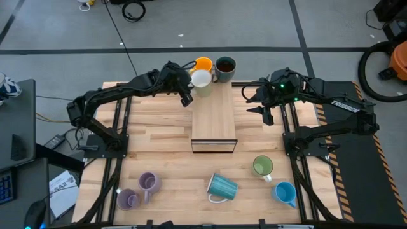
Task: Place coffee mugs
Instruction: Put the left light green mug on the shelf
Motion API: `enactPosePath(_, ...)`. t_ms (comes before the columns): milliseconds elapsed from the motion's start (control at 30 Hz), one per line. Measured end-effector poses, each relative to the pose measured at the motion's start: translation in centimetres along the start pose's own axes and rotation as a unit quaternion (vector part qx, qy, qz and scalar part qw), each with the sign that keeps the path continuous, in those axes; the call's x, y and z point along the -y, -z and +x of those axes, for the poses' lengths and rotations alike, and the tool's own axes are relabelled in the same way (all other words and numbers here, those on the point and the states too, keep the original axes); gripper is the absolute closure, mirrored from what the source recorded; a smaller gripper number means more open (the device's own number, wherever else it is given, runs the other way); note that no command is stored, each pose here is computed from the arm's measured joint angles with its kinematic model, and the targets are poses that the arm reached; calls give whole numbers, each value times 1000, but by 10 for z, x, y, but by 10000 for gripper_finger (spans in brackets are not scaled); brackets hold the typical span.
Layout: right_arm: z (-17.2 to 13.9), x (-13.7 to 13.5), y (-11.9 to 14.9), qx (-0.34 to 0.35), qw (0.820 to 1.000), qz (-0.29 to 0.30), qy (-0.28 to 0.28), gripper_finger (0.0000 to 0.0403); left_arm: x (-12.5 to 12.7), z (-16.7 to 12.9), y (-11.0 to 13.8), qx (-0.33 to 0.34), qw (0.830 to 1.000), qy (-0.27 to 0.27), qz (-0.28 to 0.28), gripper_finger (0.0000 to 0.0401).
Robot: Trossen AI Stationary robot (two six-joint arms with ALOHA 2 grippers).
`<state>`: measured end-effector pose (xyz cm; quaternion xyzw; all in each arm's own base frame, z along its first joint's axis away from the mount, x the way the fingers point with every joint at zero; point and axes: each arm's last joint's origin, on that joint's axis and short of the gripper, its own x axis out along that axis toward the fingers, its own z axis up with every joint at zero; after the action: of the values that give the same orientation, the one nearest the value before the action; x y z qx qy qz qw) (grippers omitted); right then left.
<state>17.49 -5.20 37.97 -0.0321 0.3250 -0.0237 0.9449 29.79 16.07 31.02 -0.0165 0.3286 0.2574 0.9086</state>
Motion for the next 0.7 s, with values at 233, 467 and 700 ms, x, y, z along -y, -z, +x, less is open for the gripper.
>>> enactPosePath(233,0,0,0,0,1000,0,0,228,0,0,-1,4,1000,-1,0,310)
enactPosePath(467,0,0,0,0,1000,0,0,228,0,0,-1,3,1000,-4,0,308)
enactPosePath(700,0,0,0,0,1000,0,0,228,0,0,0,2,1000,-6,-1,293)
